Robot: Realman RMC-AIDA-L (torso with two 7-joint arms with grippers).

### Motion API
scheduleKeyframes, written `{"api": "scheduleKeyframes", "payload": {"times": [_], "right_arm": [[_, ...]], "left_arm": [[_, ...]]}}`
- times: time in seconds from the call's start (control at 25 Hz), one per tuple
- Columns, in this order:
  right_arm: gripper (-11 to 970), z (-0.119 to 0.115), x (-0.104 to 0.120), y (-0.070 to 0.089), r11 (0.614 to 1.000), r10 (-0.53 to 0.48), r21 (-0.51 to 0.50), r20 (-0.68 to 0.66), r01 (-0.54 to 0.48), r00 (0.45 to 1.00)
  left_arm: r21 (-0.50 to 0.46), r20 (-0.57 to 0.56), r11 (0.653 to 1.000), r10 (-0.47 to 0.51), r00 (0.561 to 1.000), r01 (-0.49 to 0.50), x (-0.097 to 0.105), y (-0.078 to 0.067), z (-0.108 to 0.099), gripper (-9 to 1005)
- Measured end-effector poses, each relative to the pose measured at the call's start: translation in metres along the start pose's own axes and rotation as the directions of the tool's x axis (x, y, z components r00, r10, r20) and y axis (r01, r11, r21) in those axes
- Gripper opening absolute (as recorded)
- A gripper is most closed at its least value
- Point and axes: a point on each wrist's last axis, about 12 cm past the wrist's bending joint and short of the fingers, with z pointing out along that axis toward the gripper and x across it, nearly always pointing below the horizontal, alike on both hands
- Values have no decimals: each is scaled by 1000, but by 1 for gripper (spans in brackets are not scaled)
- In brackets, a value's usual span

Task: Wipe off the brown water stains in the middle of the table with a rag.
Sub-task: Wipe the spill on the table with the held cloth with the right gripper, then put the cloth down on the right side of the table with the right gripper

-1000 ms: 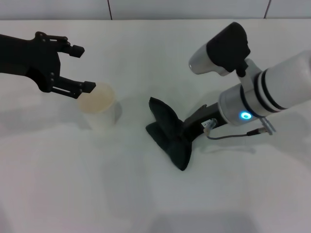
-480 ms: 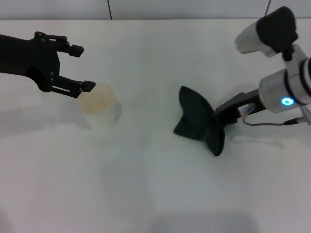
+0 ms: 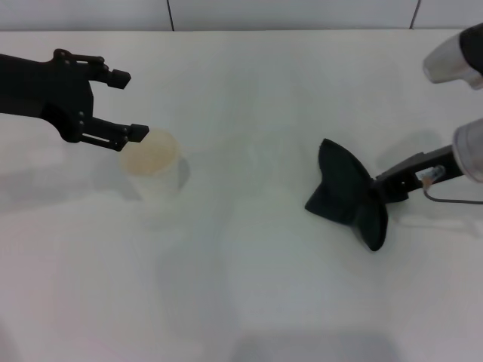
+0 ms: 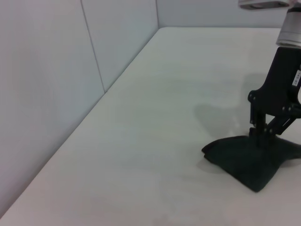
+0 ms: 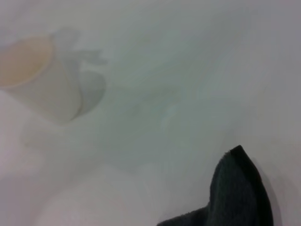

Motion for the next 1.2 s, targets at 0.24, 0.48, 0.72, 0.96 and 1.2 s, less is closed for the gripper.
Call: {"api": "scheduleKeyframes", "payload": {"times": [0.24, 0.48, 0.72, 0.96, 1.2], "right_arm": [[107, -9, 10, -10, 1000, 29, 0, 3, -29, 1000], [111, -17, 12, -16, 998, 53, -13, 3, -53, 999], [158, -21, 15, -19, 998, 63, -16, -7, -63, 998], [289, -22, 15, -17, 999, 32, -21, -15, -33, 999], [590, -24, 12, -12, 998, -9, -56, 3, 9, 1000]], "left_arm": [[-2, -1, 1000, -6, 1000, 6, 2, 0, -1, 870], [-1, -4, 1000, -7, 1000, 7, 2, 0, 0, 870], [-4, -5, 1000, -8, 1000, 8, 2, 0, -1, 870], [-4, -4, 1000, -8, 1000, 8, 2, 0, -1, 870], [-1, -2, 1000, -11, 1000, 11, 2, -1, -2, 870]]}}
